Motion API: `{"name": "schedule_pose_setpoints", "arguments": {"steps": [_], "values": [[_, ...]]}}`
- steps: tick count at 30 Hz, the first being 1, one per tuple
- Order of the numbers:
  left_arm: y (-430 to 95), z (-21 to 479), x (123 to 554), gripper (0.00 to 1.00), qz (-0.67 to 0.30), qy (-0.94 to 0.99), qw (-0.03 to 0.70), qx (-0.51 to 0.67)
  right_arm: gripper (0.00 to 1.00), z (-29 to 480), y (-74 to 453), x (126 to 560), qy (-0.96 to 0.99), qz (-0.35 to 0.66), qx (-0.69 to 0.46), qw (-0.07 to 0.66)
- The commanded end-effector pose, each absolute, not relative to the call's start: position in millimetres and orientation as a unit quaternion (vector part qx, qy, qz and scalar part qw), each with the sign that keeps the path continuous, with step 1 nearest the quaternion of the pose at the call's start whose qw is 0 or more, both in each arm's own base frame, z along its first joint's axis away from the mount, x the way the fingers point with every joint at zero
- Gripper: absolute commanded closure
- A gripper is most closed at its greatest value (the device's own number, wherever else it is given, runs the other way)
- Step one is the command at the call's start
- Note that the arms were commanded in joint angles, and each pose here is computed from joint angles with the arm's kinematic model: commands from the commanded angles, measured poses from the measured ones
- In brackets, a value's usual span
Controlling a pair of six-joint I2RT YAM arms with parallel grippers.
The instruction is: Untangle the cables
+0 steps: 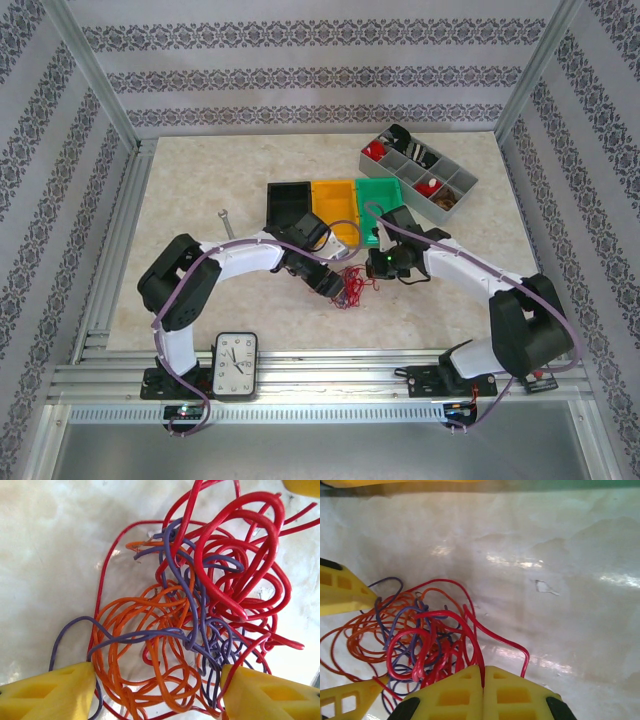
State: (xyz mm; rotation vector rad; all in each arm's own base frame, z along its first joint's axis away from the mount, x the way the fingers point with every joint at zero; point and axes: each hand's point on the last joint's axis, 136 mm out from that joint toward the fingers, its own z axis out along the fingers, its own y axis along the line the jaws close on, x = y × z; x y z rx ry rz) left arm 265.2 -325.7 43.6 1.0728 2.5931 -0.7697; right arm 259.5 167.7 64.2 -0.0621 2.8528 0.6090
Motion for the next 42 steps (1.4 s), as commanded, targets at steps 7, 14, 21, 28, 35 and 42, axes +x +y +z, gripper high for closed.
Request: {"name": "schedule_pose_setpoints", "arguments": {"steps": [7, 14, 21, 28, 35, 42], "values": [[-348.1, 50.4, 280.0, 0.33, -0.281, 0.873, 0.146, 0.370, 0.81, 52.1, 169.9, 264.2, 0.969, 0.229, 0.001, 0.092], [-350.0, 46.5, 281.1, 0.41, -0.282, 0.875, 0.139, 0.367, 1.00, 47.0, 171.8, 264.2, 0.969, 0.233, 0.001, 0.080], [-347.2, 31.4, 281.0, 0.50, -0.280, 0.884, 0.132, 0.351, 1.00, 65.7, 138.1, 286.7, 0.959, 0.230, 0.094, 0.139], [-338.2, 15.0, 285.5, 0.69, -0.272, 0.895, 0.129, 0.329, 1.00, 83.6, 100.2, 303.1, 0.934, 0.227, 0.198, 0.190], [-328.3, 12.4, 293.9, 1.00, -0.271, 0.906, 0.139, 0.295, 1.00, 101.2, 51.5, 306.1, 0.910, 0.180, 0.280, 0.247], [-302.4, 27.4, 309.0, 1.00, -0.258, 0.917, 0.182, 0.244, 1.00, 136.4, 47.0, 312.7, 0.894, 0.208, 0.267, 0.296]]}}
